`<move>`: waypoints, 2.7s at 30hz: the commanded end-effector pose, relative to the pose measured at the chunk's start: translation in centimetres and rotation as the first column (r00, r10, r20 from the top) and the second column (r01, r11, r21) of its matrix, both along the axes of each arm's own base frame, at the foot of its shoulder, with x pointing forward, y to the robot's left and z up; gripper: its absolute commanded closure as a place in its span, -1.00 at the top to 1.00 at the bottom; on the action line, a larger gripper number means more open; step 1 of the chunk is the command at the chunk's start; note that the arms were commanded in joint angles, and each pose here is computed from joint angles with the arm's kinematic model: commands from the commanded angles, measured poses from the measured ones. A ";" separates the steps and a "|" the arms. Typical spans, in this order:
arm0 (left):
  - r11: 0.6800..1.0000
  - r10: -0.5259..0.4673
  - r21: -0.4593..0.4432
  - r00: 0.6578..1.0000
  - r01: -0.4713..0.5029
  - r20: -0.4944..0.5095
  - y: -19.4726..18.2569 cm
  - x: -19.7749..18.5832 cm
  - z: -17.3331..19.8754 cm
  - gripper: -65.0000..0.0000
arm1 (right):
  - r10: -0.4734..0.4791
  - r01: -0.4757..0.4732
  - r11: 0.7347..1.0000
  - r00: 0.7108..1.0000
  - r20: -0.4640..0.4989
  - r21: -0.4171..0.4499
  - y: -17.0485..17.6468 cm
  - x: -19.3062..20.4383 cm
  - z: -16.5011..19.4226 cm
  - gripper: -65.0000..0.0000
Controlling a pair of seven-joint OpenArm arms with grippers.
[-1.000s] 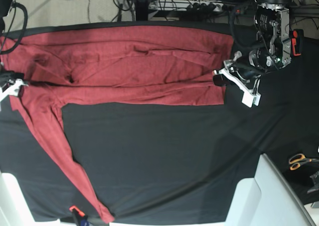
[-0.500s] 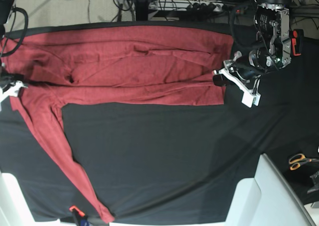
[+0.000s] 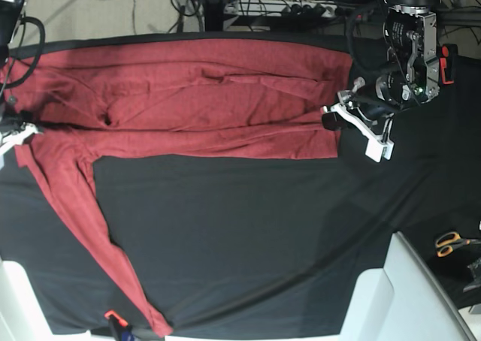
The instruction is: Fold the T-shirt properly
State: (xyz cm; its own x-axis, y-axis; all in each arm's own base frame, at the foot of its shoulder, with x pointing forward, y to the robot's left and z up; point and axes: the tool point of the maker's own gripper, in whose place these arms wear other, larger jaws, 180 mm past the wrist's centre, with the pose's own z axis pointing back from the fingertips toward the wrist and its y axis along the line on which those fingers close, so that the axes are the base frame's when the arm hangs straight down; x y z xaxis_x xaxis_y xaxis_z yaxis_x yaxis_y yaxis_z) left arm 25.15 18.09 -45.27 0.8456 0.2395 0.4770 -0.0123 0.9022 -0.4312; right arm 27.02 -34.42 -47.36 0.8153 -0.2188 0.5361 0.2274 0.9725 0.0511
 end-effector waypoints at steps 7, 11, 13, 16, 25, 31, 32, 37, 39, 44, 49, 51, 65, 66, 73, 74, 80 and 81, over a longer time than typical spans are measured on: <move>1.000 0.006 -0.002 0.999 -0.006 0.039 0.4 1.0 1.0 -1.00 | -0.010 0.012 0.999 0.999 0.046 -0.038 -2.1 1.6 1.8 -1.00; 1.000 0.006 -0.002 0.999 -0.006 0.041 0.4 1.0 1.0 -1.00 | -0.001 0.005 0.998 0.998 0.071 -0.056 -2.3 2.0 2.9 -1.00; 1.000 0.004 -0.002 0.999 -0.004 0.040 0.4 1.0 1.0 -1.00 | 0.014 -0.009 0.997 0.997 0.077 -0.074 -2.3 1.5 3.3 -1.00; 1.000 0.004 -0.002 0.999 -0.004 0.040 0.4 1.0 1.0 -1.00 | 0.025 -0.018 0.996 0.996 0.083 -0.087 -2.0 1.2 3.6 -1.00; 1.000 0.002 -0.001 0.999 -0.002 0.046 0.3 1.1 1.2 -1.00 | 0.034 -0.030 0.996 0.999 0.042 -0.088 -1.8 -0.1 3.2 -1.00; 1.000 -0.004 0.000 0.999 0.004 0.043 0.2 1.0 1.1 -1.00 | 0.061 -0.057 0.993 0.998 0.033 -0.107 -1.4 -0.7 3.9 -1.00; 1.000 -0.004 0.000 0.999 0.004 0.043 0.2 1.0 1.1 -1.00 | 0.060 -0.056 0.993 0.998 0.032 -0.106 -1.4 -0.7 3.9 -1.00; 1.000 -0.006 0.000 0.999 0.006 0.044 0.1 1.0 1.1 -1.00 | 0.043 -0.040 0.993 0.999 0.025 -0.109 -1.9 -1.5 3.8 -1.00; 1.000 -0.006 0.000 0.999 0.006 0.041 0.1 0.9 1.1 -1.00 | 0.017 -0.013 0.994 0.999 0.031 -0.112 -2.7 -1.9 4.0 -1.00; 1.000 -0.007 0.003 0.999 0.007 0.034 0.3 0.6 0.9 -1.00 | 0.005 -0.003 0.993 1.000 0.017 -0.114 -3.2 -2.9 3.8 -1.00; 1.000 -0.029 0.011 0.997 0.028 0.078 -0.3 1.0 2.3 -1.00 | 0.015 -0.014 0.992 1.000 0.005 -0.123 -3.1 -3.7 3.7 -1.00; 0.999 -0.041 0.017 0.994 0.039 0.100 -0.5 1.1 3.1 -1.00 | 0.031 -0.028 0.990 0.999 0.017 -0.137 -2.9 -3.7 4.3 -1.00; 0.995 -0.097 0.039 0.993 0.095 0.065 -1.0 -0.5 3.9 -1.00 | 0.029 -0.028 0.988 1.000 -0.001 -0.152 -2.7 -4.9 5.4 -1.00; 0.994 -0.101 0.041 0.993 0.099 0.064 -1.0 -0.6 4.0 -1.00 | 0.030 -0.030 0.988 1.000 0.000 -0.153 -2.6 -4.9 5.4 -1.00; 0.993 -0.114 0.048 0.991 0.111 0.072 -1.2 -0.7 4.4 -1.00 | 0.051 -0.049 0.984 0.999 0.008 -0.169 -2.3 -5.2 6.0 -1.00; 0.993 -0.114 0.048 0.991 0.111 0.072 -1.2 -0.7 4.4 -1.00 | 0.051 -0.049 0.984 0.999 0.008 -0.169 -2.3 -5.2 6.0 -1.00; 0.991 -0.121 0.059 0.991 0.118 0.063 -0.8 -0.8 4.3 -1.00 | 0.051 -0.050 0.985 0.999 0.004 -0.167 -2.2 -5.3 5.9 -0.99; 0.991 -0.124 0.058 0.990 0.120 0.062 -0.9 -0.9 4.2 -1.00 | 0.055 -0.054 0.985 0.998 0.002 -0.166 -2.1 -5.3 5.8 -0.98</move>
